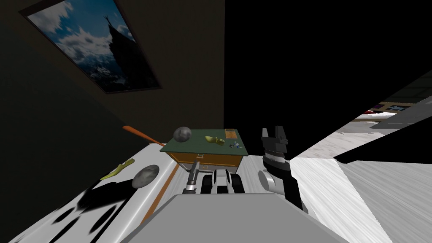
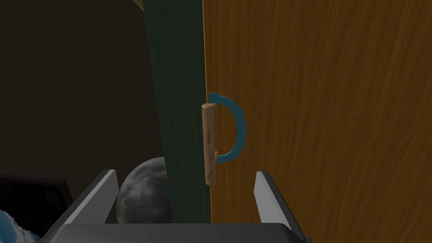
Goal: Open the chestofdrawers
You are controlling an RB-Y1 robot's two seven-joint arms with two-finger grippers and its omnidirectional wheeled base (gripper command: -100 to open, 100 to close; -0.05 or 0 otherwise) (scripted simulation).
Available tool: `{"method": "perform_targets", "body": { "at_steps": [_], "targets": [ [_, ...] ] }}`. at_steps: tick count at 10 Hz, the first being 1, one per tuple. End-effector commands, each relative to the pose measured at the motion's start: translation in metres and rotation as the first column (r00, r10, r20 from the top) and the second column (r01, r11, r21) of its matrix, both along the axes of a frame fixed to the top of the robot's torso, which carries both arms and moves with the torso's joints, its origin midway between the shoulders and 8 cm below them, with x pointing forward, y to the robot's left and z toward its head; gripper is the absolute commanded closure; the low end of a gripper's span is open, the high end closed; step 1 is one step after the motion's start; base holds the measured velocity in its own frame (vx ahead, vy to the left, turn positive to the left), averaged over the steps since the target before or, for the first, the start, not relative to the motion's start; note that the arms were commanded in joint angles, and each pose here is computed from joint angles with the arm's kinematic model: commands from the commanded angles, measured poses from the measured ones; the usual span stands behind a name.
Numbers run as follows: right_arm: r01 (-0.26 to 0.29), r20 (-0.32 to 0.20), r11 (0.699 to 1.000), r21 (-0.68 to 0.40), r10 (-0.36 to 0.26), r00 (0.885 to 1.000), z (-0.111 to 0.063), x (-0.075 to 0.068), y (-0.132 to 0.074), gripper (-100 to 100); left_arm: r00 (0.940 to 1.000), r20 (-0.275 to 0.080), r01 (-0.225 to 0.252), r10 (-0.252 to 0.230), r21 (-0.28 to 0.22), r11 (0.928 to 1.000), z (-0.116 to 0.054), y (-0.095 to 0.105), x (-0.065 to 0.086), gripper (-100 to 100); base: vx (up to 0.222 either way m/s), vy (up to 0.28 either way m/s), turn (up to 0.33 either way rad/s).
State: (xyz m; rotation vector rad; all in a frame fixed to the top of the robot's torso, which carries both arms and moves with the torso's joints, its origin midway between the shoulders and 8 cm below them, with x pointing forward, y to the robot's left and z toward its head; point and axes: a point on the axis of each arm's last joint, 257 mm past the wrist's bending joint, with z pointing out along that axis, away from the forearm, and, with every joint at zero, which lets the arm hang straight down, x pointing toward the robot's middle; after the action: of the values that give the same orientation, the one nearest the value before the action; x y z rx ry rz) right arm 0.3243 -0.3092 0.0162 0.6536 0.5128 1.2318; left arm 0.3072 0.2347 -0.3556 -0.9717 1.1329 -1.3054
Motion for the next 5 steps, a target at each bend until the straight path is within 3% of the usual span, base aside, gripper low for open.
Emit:
{"method": "perform_targets", "body": {
  "at_steps": [1, 2, 3, 5],
  "targets": [
    [0.000, 0.000, 1.000, 0.000, 0.000, 1.000, 0.000, 0.000, 0.000, 0, 1.0000, -0.004, -0.002, 0.002, -0.001, 1.0000, 0.006, 0.005, 0.012, -100, 0.000, 0.000, 0.000],
    [0.000, 0.000, 1.000, 0.000, 0.000, 1.000, 0.000, 0.000, 0.000, 0, 1.0000, -0.002, -0.001, 0.001, 0.000, 1.0000, 0.004, 0.004, 0.008, -100, 0.000, 0.000, 0.000],
    [0.000, 0.000, 1.000, 0.000, 0.000, 1.000, 0.000, 0.000, 0.000, 0, 1.0000, -0.004, 0.000, 0.000, -0.001, 1.0000, -0.001, 0.000, 0.001, 100, 0.000, 0.000, 0.000],
    [0.000, 0.000, 1.000, 0.000, 0.000, 1.000, 0.000, 0.000, 0.000, 0, 1.0000, -0.006, 0.000, 0.000, -0.001, 1.0000, -0.002, 0.000, 0.001, 100, 0.000, 0.000, 0.000]
  ]
}}
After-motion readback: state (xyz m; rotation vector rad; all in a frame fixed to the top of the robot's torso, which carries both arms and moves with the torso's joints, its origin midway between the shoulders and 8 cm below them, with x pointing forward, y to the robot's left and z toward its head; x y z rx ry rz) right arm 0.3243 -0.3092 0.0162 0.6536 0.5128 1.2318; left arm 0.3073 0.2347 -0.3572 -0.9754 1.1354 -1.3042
